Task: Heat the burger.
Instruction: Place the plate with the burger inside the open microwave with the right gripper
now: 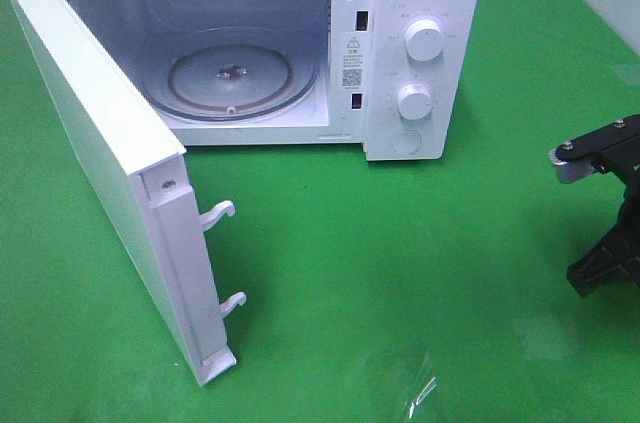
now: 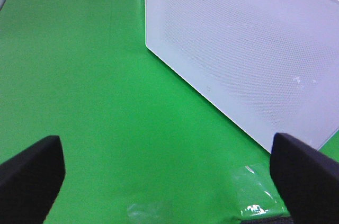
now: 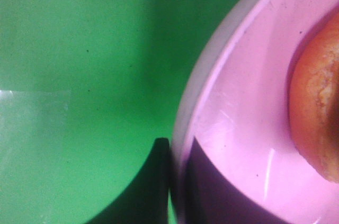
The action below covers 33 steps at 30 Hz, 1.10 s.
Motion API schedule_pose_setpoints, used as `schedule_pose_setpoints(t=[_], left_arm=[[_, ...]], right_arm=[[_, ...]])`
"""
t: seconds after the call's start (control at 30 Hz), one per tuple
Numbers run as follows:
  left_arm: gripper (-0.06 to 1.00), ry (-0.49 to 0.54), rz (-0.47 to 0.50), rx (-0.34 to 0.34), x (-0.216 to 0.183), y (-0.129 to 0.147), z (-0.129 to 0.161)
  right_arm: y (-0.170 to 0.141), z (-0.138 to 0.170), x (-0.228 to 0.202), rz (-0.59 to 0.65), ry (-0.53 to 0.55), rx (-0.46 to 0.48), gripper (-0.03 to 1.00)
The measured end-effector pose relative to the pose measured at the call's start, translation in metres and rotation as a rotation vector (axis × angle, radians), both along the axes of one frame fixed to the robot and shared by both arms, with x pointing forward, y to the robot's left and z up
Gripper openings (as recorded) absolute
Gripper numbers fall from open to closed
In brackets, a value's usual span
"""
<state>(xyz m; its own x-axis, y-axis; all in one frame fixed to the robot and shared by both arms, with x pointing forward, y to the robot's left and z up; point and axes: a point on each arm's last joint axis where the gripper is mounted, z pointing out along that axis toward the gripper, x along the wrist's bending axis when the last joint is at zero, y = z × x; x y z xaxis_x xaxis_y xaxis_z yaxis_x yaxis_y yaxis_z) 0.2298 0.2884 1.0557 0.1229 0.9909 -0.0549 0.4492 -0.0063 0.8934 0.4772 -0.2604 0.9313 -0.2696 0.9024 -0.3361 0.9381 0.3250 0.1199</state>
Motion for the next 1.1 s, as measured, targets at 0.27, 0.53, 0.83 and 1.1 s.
schedule_pose_setpoints(t=[0.27, 0.53, 0.83, 1.1], left_arm=[[0.97, 0.0, 0.0, 0.0, 0.0, 0.0, 0.0], [0.97, 0.0, 0.0, 0.0, 0.0, 0.0, 0.0], [0.97, 0.0, 0.0, 0.0, 0.0, 0.0, 0.0], [0.97, 0.0, 0.0, 0.0, 0.0, 0.0, 0.0]], right_arm=[[0.01, 0.012, -0.008, 0.051, -0.01, -0.052, 0.02], [0.017, 0.019, -0.027, 0.105, -0.013, -0.072, 0.02], [0.022, 0.025, -0.051, 0.142, -0.031, -0.074, 0.02], [0.027, 0.036, -0.065, 0.18, -0.059, -0.087, 0.02]])
